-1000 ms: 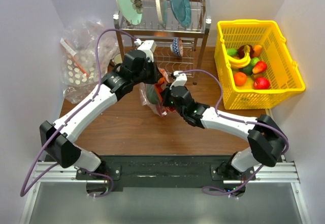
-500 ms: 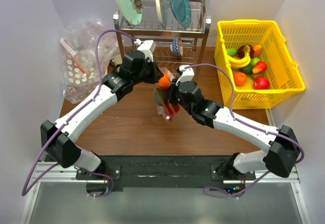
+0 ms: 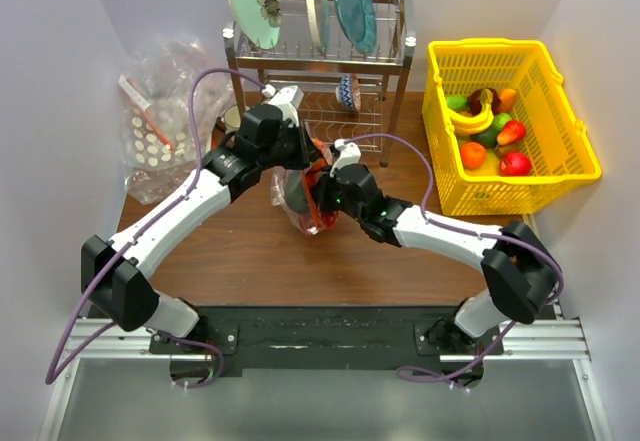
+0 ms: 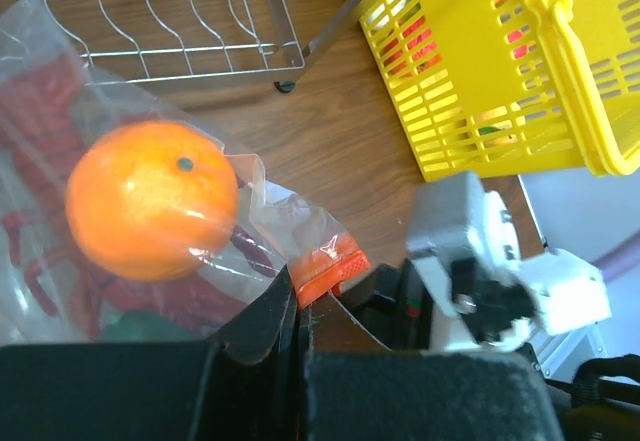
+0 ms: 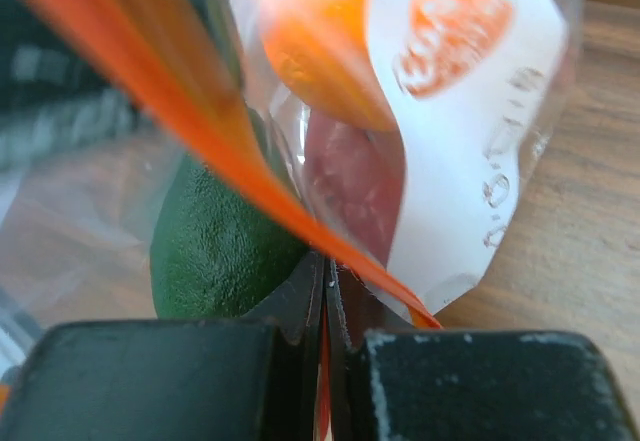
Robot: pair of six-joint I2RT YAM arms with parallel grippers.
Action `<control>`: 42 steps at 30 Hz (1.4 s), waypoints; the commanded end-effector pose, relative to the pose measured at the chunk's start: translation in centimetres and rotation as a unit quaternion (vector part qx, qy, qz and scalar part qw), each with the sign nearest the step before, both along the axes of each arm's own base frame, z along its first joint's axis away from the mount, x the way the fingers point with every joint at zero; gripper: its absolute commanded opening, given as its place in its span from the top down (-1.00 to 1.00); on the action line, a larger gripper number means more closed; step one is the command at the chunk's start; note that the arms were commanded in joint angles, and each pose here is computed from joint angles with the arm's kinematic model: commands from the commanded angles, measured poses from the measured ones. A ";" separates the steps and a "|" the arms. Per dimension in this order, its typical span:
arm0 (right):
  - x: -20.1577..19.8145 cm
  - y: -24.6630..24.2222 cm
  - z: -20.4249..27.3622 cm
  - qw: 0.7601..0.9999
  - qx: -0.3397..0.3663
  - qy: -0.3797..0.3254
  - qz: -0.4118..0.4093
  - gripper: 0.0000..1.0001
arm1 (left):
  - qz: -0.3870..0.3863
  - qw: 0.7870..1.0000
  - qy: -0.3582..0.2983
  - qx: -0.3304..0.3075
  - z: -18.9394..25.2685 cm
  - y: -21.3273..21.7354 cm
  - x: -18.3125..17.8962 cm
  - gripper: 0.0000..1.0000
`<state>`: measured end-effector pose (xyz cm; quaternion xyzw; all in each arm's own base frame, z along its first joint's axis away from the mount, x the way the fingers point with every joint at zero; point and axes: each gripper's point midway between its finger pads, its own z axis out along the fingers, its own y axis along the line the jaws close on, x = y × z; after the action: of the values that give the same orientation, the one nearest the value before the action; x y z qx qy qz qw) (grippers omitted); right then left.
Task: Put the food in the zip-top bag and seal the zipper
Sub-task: Adjust the zipper food storage bag at the center of the board, then pick up the fake fruit from the bin.
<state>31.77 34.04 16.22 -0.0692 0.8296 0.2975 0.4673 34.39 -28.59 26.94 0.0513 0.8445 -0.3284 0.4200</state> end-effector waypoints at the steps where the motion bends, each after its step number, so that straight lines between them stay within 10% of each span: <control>1: -0.6 -1.7 4.1 0.999 0.014 -0.032 -0.008 1.00 | -0.008 0.993 -0.080 -0.083 6.9 0.2 0.2 1.00; 21: 1.4 -23.3 22.2 0.948 -0.138 -0.125 -0.259 1.00 | -0.046 0.990 -0.130 0.031 4.7 2.2 1.0 1.00; 36: 8.1 -40.1 14.6 0.880 -0.157 0.056 -0.445 1.00 | -0.060 0.983 -0.164 0.052 3.6 3.0 0.2 1.00; 39: 9.4 -41.1 10.6 0.883 -0.146 0.109 -0.433 0.83 | -0.060 0.984 -0.162 0.046 2.9 3.0 -0.1 1.00; 42: 10.8 -41.8 7.8 0.882 -0.131 0.135 -0.432 0.14 | -0.065 0.984 -0.159 0.039 2.3 2.8 -0.4 1.00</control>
<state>41.56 -8.35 26.08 0.2721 0.8517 -0.0861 0.4395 33.91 -25.40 25.76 0.1673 0.8194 -0.2804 0.4711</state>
